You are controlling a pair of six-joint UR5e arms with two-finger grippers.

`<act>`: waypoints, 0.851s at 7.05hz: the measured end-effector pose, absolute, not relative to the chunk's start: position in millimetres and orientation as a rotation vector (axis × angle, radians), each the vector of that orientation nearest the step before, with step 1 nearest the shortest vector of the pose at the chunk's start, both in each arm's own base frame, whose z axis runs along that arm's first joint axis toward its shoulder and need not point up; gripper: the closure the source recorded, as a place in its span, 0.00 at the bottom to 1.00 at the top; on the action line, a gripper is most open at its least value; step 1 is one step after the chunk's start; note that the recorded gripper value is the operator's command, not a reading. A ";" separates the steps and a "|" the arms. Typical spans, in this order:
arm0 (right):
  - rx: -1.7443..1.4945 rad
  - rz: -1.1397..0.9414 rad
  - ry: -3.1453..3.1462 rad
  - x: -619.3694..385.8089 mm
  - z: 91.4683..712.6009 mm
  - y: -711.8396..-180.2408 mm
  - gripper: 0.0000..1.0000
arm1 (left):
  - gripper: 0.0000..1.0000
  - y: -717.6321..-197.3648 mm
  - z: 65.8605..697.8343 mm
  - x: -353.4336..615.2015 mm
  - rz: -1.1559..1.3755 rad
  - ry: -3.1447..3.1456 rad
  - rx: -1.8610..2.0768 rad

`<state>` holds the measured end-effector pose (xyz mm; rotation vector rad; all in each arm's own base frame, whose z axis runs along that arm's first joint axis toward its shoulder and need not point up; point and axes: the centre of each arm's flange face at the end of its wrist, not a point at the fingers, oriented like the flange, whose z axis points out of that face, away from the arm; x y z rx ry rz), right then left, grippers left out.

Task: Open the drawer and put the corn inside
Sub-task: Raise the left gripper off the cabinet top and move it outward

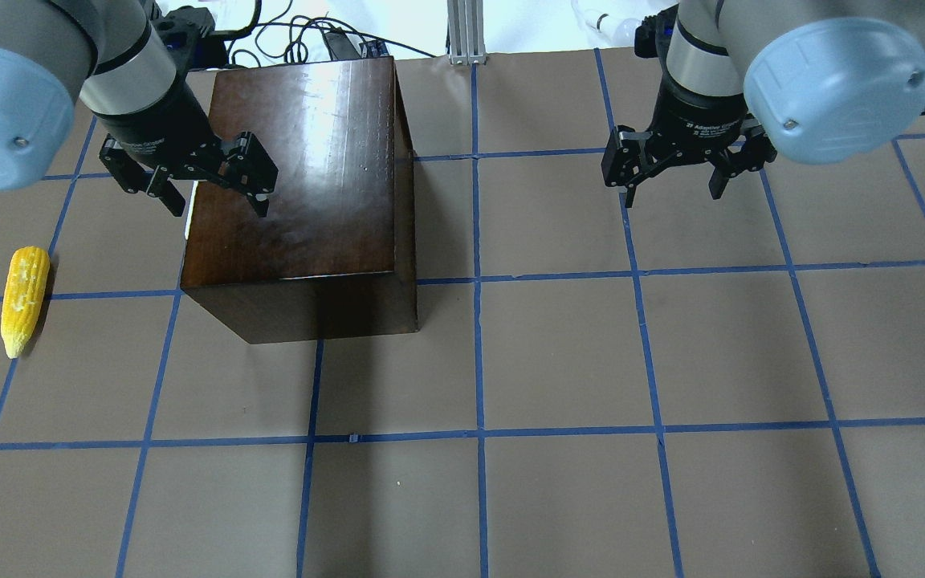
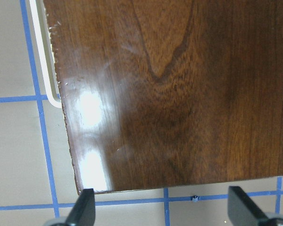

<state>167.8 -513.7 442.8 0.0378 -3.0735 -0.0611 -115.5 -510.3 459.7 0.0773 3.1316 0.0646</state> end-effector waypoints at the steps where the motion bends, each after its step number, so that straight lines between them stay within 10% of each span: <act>1: 0.038 -0.062 -3.073 167.8 442.7 -513.7 0.00 | 0.00 -509.4 460.2 -116.6 0.066 3.133 0.080; 6: 0.038 -0.062 -3.073 167.8 442.7 -513.7 0.00 | 0.00 -511.6 459.8 -113.4 0.066 3.135 0.069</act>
